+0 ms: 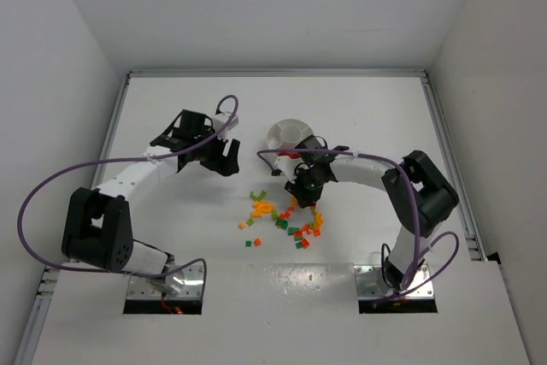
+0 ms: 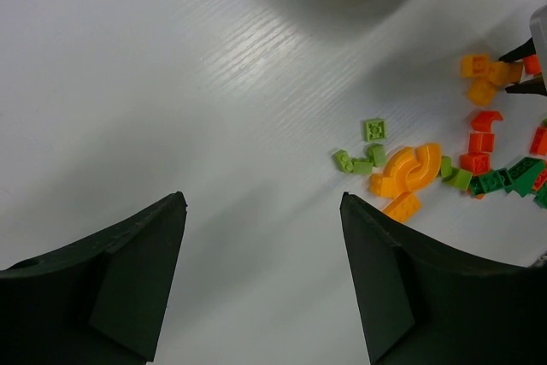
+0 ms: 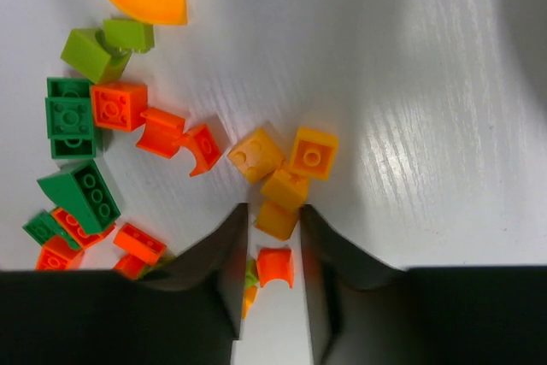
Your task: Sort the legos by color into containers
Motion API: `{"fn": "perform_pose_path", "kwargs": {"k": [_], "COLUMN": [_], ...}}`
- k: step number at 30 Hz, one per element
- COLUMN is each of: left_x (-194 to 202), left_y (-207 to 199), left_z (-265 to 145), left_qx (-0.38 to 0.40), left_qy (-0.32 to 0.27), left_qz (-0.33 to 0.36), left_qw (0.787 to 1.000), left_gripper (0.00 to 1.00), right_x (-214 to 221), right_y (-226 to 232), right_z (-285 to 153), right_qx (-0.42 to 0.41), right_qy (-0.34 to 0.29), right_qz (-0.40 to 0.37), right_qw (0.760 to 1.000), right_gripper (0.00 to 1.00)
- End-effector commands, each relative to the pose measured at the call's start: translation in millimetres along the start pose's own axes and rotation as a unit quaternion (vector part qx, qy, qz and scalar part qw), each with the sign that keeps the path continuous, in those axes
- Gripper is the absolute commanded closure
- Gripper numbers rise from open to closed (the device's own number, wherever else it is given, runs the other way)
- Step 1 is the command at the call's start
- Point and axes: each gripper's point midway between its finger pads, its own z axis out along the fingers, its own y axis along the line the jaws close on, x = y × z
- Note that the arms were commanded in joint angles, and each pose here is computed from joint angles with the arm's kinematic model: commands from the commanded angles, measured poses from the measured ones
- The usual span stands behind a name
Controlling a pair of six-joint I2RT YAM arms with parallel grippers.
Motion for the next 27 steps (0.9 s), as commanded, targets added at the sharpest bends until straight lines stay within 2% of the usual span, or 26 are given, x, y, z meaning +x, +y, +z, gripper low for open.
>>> {"fn": "perform_pose_path", "kwargs": {"k": [1, 2, 4, 6, 9, 10, 13, 15, 17, 20, 27], "left_x": [-20.1, -20.3, -20.3, -22.7, -22.7, -22.7, -27.8, -33.9, -42.4, -56.3, -72.0], "left_y": [3.2, 2.0, 5.2, 4.0, 4.4, 4.9, 4.2, 6.2, 5.7, 2.8, 5.4], "left_z": [-4.3, -4.2, -5.1, -4.9, -4.9, -4.9, -3.7, 0.0, 1.2, -0.5, -2.1], "left_qx": [-0.001, 0.003, 0.000, 0.004, 0.004, 0.003, 0.008, 0.008, 0.011, 0.013, 0.007], "left_qy": [-0.026, -0.027, -0.028, -0.032, -0.032, -0.032, -0.038, -0.041, -0.052, -0.064, -0.076], "left_qz": [0.003, 0.008, 0.005, 0.007, 0.011, 0.017, 0.020, 0.016, 0.015, 0.018, 0.018], "left_qw": [1.000, 1.000, 1.000, 0.999, 0.999, 0.999, 0.999, 0.999, 0.998, 0.998, 0.997], "left_gripper": [0.21, 0.21, 0.21, 0.21, 0.21, 0.21, 0.21, 0.21, 0.21, 0.21, 0.20], "right_x": [-19.1, -18.2, -14.2, -19.2, -41.9, -52.5, -74.3, -91.9, -93.1, -110.9, -117.9], "right_y": [-2.5, -4.1, -0.4, 4.8, -2.1, -7.5, -21.7, -40.0, -58.4, -94.3, -145.9], "right_z": [0.7, 0.5, -3.3, -22.3, -60.9, -86.6, -121.3, -142.0, -143.6, -153.1, -151.2], "right_qx": [0.001, 0.006, 0.001, -0.001, 0.022, 0.052, 0.097, 0.130, 0.145, 0.177, 0.182], "right_qy": [-0.024, -0.021, -0.013, -0.009, -0.042, -0.062, -0.093, -0.118, -0.117, -0.149, -0.154], "right_qz": [-0.017, -0.017, -0.013, -0.012, -0.013, -0.019, -0.011, 0.029, 0.072, 0.124, 0.173], "right_qw": [1.000, 1.000, 1.000, 1.000, 0.999, 0.997, 0.991, 0.984, 0.980, 0.965, 0.956], "right_gripper": [0.75, 0.88, 0.99, 1.00, 1.00, 1.00, 1.00, 1.00, 1.00, 1.00, 1.00]}}
